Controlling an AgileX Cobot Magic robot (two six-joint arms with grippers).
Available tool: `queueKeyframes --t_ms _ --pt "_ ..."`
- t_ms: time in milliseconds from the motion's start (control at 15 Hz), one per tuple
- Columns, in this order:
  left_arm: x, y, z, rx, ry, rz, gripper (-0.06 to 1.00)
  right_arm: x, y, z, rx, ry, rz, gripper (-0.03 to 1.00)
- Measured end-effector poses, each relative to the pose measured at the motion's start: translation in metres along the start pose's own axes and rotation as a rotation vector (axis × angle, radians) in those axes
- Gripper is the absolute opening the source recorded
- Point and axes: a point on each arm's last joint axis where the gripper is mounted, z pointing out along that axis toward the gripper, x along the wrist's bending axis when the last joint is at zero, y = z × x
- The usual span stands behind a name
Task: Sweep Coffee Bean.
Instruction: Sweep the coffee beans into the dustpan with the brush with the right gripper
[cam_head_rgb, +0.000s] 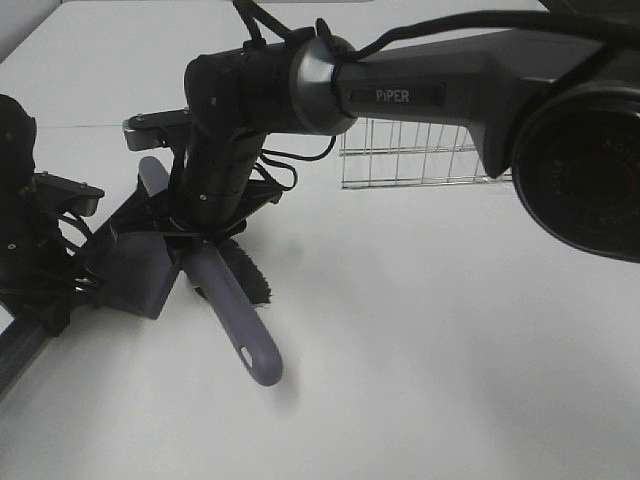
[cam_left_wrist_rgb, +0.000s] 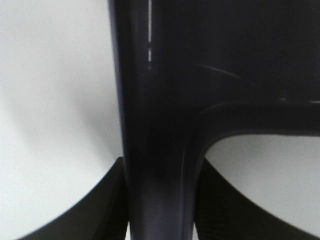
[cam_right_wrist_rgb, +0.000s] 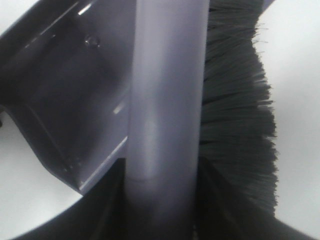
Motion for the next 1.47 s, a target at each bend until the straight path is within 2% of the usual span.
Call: queueKeyframes --t_ms 200,667,1200,1467 --pt "-0.001 0.001 0.002 0.016 -0.009 0.003 0.33 0.006 0.004 0.001 -0.038 0.071 0.069 0.36" --pt "-0.001 0.001 0.002 0.018 -0.012 0.001 0.33 0.012 0.009 0.000 -0.091 0.172 0.072 0.36" --pt "-0.001 0.001 0.002 0.018 -0.012 0.001 0.33 0.015 0.020 -0.009 -0.145 0.179 -0.027 0.36" --pt "-0.001 0.000 0.002 0.019 -0.012 0.008 0.33 0.014 0.029 -0.031 -0.199 0.135 -0.099 0.36"
